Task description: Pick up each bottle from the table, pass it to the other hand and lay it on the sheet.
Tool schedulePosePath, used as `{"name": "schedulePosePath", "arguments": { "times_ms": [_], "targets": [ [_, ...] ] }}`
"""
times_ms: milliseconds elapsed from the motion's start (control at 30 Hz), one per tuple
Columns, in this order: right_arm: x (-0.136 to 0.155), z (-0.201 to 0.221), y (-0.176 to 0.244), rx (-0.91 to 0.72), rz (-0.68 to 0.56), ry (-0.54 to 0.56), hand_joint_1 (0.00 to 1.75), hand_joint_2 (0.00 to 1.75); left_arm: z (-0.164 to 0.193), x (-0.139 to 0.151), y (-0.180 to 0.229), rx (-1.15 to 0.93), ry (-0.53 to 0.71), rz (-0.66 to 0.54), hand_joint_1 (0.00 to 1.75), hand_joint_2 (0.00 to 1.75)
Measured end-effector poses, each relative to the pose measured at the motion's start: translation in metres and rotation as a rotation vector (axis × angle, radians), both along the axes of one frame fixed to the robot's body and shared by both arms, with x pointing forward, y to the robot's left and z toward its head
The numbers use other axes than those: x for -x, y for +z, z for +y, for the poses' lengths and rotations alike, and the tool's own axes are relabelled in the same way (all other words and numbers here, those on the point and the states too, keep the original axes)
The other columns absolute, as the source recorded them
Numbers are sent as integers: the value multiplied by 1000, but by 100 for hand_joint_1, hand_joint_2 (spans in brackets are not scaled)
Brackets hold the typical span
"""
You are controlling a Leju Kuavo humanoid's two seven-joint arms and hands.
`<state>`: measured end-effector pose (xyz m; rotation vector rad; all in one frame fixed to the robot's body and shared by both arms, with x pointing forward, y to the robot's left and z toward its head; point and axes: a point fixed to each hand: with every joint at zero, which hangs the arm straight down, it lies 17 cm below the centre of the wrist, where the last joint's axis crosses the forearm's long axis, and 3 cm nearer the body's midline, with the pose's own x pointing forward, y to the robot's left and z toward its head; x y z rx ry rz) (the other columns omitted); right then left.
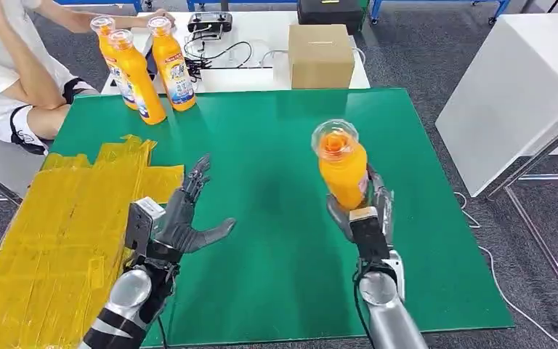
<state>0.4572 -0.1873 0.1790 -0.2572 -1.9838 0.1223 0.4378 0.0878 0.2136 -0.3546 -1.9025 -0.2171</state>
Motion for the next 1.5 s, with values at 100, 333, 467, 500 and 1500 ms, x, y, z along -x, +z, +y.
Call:
{"name": "schedulePosePath", "arguments": {
  "times_ms": [100,333,467,500,1500],
  "targets": [
    [-2,34,-6,-20,23,75,175,175,-5,-1,4,3,-17,-8,0,175],
    [0,106,-18,-32,84,250,175,175,-14,-2,14,22,-47,-22,0,175],
    [6,153,-30,-9,128,367,175,175,-21,-3,19,30,-66,-29,0,175],
    [10,165,-34,-2,140,396,175,175,-22,-4,21,31,-70,-30,0,175],
    [37,248,-72,153,230,595,175,175,-17,-11,6,114,-64,29,175,175]
  ]
}}
